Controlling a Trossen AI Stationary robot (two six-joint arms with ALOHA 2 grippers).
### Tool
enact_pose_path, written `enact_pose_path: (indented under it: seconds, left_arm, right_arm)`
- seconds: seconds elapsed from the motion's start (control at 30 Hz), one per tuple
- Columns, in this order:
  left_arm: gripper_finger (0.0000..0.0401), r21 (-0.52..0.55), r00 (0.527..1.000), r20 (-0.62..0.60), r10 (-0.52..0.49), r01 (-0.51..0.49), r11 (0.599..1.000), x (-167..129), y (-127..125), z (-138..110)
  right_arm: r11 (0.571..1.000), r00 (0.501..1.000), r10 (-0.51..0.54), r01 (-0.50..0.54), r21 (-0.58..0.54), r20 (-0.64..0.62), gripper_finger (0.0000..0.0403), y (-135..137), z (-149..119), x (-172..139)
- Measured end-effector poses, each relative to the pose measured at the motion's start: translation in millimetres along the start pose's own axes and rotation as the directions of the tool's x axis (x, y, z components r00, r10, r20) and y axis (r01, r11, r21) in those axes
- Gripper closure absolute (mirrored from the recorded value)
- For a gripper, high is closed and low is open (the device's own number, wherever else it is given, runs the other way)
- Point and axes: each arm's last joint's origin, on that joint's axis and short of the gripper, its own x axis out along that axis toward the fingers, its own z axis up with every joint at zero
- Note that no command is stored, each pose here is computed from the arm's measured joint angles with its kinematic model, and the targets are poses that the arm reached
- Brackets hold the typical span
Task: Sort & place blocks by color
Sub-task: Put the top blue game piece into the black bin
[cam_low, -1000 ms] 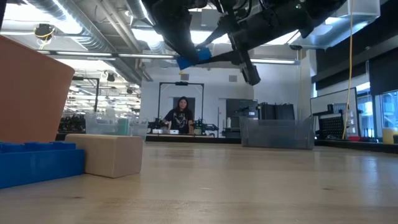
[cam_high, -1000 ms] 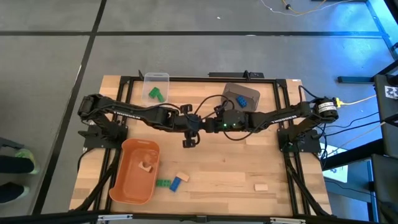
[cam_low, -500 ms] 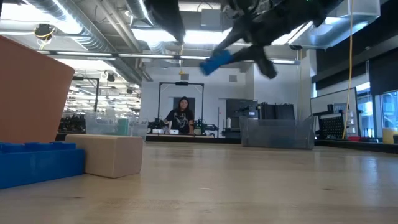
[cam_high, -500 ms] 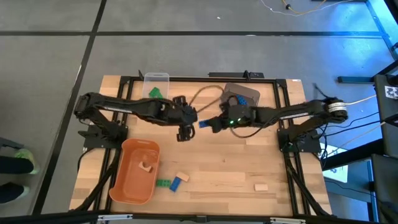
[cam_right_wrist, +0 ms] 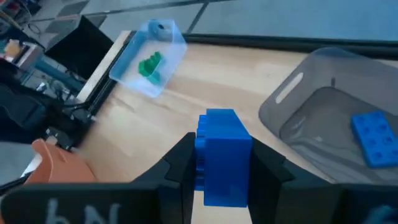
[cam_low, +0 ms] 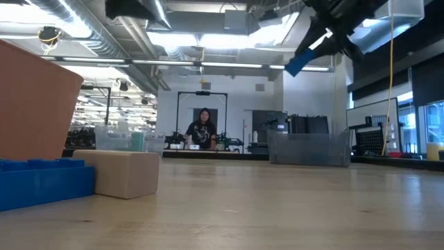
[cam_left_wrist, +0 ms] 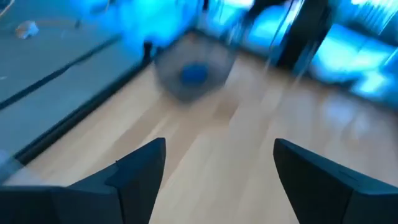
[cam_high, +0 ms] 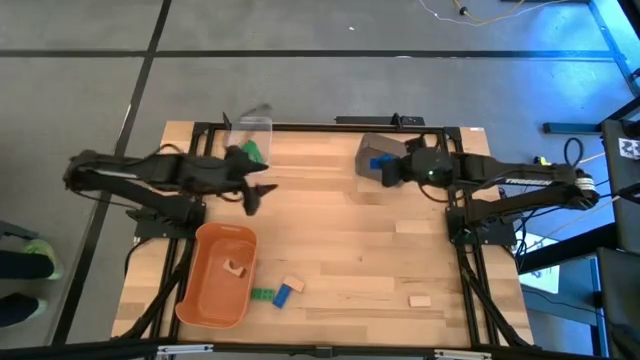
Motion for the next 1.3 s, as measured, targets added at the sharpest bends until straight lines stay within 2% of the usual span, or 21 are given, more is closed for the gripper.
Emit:
enact_pose_path:
  seconds: [0.1, 0.27, 0.33, 0.47, 0.57, 0.73, 0.87, 1.0, 1.3]
  left_arm:
    - [0.0112, -0.074, 0.988, 0.150, -0.023, 0.034, 0.997, -12, 8, -2]
    - [0.0111, -0.055, 0.970, 0.234, 0.064, -0.053, 0.997, -21, 17, -4]
    - [0.0111, -0.077, 0.966, 0.254, 0.050, -0.032, 0.997, -24, 18, -2]
    - [0.0111, -0.149, 0.971, 0.239, 0.027, 0.009, 0.989, -24, 17, -3]
    - [0.0111, -0.151, 0.972, 0.233, 0.023, 0.013, 0.988, -23, 17, -3]
    - [0.0111, -0.149, 0.974, 0.227, 0.017, 0.017, 0.989, -21, 16, -4]
    - [0.0111, -0.147, 0.974, 0.224, 0.017, 0.017, 0.989, -21, 16, -4]
    - [0.0111, -0.146, 0.975, 0.220, 0.019, 0.014, 0.989, -20, 16, -5]
    - [0.0111, -0.147, 0.975, 0.221, 0.018, 0.015, 0.989, -21, 16, -4]
  right_arm:
    - [1.000, 0.999, -0.007, 0.007, 0.008, 0.031, 0.0305, -2, 4, -2]
    - [0.998, 0.998, -0.056, 0.056, -0.012, 0.039, 0.0305, -7, 12, 9]
    - [0.994, 0.994, -0.101, 0.102, -0.030, 0.033, 0.0305, -12, 18, 16]
    - [0.978, 0.981, -0.195, 0.193, -0.081, -0.012, 0.0305, -22, 32, 37]
    - [0.959, 0.960, -0.265, 0.253, -0.127, -0.087, 0.0305, -34, 37, 62]
    - [0.928, 0.893, -0.363, 0.323, -0.184, -0.265, 0.0305, -58, 27, 108]
    - [0.903, 0.840, -0.425, 0.372, -0.213, -0.338, 0.0305, -70, 14, 135]
    - [0.894, 0.811, -0.446, 0.386, -0.226, -0.378, 0.0286, -76, 4, 151]
    - [0.910, 0.817, -0.415, 0.367, -0.194, -0.400, 0.0262, -76, 1, 159]
